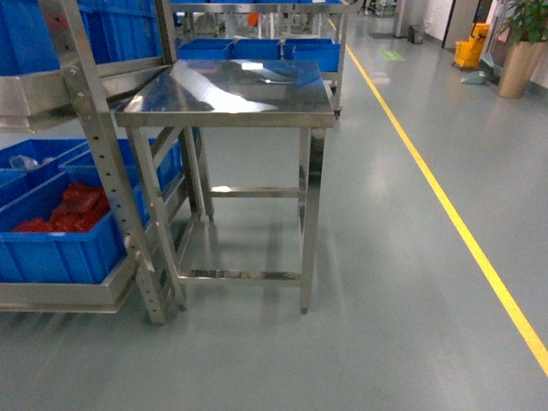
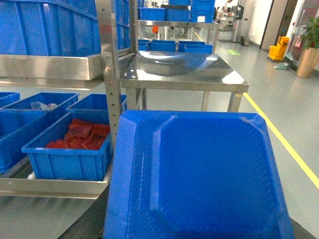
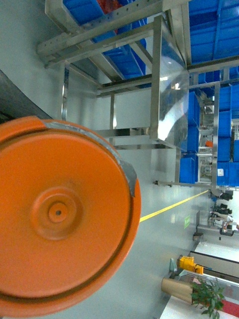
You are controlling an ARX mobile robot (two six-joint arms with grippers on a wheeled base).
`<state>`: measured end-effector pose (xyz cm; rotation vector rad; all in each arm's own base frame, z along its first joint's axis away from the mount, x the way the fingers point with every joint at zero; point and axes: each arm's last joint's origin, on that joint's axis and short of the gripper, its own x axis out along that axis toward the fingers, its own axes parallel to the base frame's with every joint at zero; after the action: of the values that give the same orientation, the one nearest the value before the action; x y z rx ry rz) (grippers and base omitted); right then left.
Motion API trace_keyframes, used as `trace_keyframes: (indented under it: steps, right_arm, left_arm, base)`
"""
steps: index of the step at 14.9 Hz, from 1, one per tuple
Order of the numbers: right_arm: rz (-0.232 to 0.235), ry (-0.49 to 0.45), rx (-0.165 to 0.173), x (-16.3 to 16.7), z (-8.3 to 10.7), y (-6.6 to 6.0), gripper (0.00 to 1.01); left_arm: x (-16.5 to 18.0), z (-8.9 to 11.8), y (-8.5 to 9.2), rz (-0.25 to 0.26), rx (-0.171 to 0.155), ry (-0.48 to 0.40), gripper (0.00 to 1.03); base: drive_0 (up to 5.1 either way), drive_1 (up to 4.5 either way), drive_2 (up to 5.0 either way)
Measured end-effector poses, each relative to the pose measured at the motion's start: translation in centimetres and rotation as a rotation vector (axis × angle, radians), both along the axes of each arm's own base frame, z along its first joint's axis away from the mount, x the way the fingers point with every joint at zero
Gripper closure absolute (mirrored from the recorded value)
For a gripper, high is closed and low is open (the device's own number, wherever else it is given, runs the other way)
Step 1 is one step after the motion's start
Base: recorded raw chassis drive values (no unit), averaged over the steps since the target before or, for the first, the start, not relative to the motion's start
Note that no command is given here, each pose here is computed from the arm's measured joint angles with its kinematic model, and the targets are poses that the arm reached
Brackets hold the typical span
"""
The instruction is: Sort blue parts and orange caps into right shelf containers
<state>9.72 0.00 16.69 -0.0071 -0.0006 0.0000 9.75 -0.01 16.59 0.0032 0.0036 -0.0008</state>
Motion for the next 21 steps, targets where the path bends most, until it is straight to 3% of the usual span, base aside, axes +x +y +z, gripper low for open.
trace_keyframes:
  steps: [21]
  right_arm:
    - [-0.002, -0.003, 0.000, 0.00, 0.03, -0.01, 0.57]
  left_arm:
    - [0.00, 0.02, 0.00, 0.000, 0.000, -0.002, 0.60]
  base:
    - [0.1, 4.18, -4.1]
